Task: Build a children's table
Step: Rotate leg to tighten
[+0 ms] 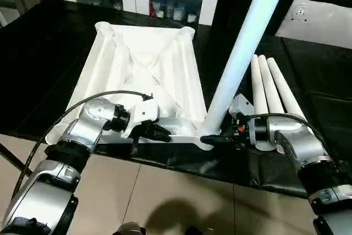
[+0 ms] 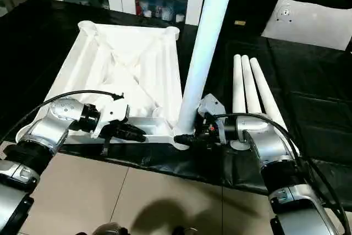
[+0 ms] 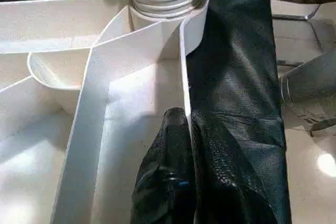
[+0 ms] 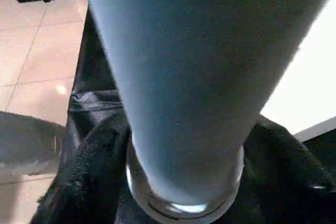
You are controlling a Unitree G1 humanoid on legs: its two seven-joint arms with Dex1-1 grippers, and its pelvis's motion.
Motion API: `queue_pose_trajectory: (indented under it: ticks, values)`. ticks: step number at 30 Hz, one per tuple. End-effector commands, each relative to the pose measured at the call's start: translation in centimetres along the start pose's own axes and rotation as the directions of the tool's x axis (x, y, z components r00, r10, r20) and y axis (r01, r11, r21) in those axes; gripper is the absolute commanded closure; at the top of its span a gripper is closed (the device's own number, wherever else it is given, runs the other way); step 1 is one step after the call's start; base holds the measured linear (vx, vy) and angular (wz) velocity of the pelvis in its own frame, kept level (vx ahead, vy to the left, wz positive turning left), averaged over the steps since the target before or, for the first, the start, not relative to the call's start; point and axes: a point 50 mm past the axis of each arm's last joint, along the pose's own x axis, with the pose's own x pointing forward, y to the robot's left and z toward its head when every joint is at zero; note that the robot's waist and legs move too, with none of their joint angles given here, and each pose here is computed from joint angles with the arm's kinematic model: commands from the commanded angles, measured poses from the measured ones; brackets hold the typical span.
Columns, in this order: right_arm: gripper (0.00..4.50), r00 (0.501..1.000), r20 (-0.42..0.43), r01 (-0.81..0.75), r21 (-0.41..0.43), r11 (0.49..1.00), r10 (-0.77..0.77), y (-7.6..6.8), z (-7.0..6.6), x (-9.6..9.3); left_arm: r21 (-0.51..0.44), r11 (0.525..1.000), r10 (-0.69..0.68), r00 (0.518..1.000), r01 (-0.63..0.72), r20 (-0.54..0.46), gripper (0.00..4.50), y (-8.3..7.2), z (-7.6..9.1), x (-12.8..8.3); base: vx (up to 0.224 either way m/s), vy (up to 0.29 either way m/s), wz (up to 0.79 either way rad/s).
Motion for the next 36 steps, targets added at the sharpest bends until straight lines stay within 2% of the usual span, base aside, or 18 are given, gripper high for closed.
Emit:
queue_pose_trajectory:
  ticks: [1,10,14,17,20,21,22,23,27,30,34,36]
  values:
    - [1.63,1.000,0.007,-0.027,-0.008,1.000,0.027,0.0,0.3,0.1,0.052,0.997,-0.056,0.998,0.056,0.008,4.50,0.0,0.9,0.7,0.000,0.000,0.00]
    - [1.80,0.997,0.064,-0.041,0.032,0.999,0.039,0.6,0.2,0.4,0.005,1.000,-0.018,0.999,0.018,0.042,4.50,0.0,0.7,0.8,0.000,0.000,0.00]
    - [1.81,0.988,0.152,0.022,0.116,0.993,-0.040,1.1,0.4,1.9,-0.085,0.989,0.132,0.988,-0.125,0.081,4.50,0.7,0.7,1.3,0.000,0.000,0.00]
    - [1.81,0.967,0.146,0.175,0.212,0.961,-0.209,0.9,0.3,4.6,-0.214,0.940,0.298,0.945,-0.266,0.133,4.50,1.2,1.2,2.5,0.000,0.000,0.00]
    - [1.81,0.948,0.135,0.246,0.262,0.933,-0.288,0.8,0.4,6.0,-0.281,0.906,0.367,0.918,-0.316,0.151,4.50,1.4,1.7,3.2,0.000,0.000,0.00]
    - [1.81,0.920,0.122,0.322,0.312,0.894,-0.373,0.5,0.9,7.8,-0.351,0.852,0.459,0.877,-0.389,0.143,4.50,1.9,2.3,4.1,0.000,0.000,0.00]
    - [1.81,0.920,0.122,0.322,0.312,0.894,-0.373,0.5,0.9,7.8,-0.351,0.852,0.459,0.877,-0.389,0.143,4.50,1.9,2.3,4.1,0.000,0.000,0.00]
    - [1.81,0.899,0.105,0.369,0.339,0.866,-0.424,0.4,1.3,8.8,-0.388,0.811,0.518,0.846,-0.437,0.129,4.50,2.2,2.9,4.6,0.000,0.000,0.00]
    - [1.81,0.844,0.023,0.481,0.411,0.774,-0.537,0.1,2.4,11.2,-0.462,0.714,0.636,0.764,-0.527,0.111,4.50,2.9,5.4,6.4,0.000,0.000,0.00]
    - [1.81,0.826,0.023,0.505,0.415,0.757,-0.563,0.1,2.8,11.7,-0.465,0.698,0.657,0.745,-0.544,0.114,4.50,3.0,6.3,7.0,0.000,0.000,0.00]
    - [1.81,0.804,0.043,0.519,0.435,0.736,-0.593,-0.1,2.9,11.5,-0.458,0.704,0.654,0.748,-0.543,0.118,4.50,2.9,6.8,7.1,0.000,0.000,0.00]
    - [1.11,0.792,0.047,0.533,0.435,0.726,-0.609,-0.4,2.8,11.1,-0.456,0.703,0.652,0.751,-0.546,0.104,4.50,2.8,6.7,7.0,0.000,0.000,0.00]
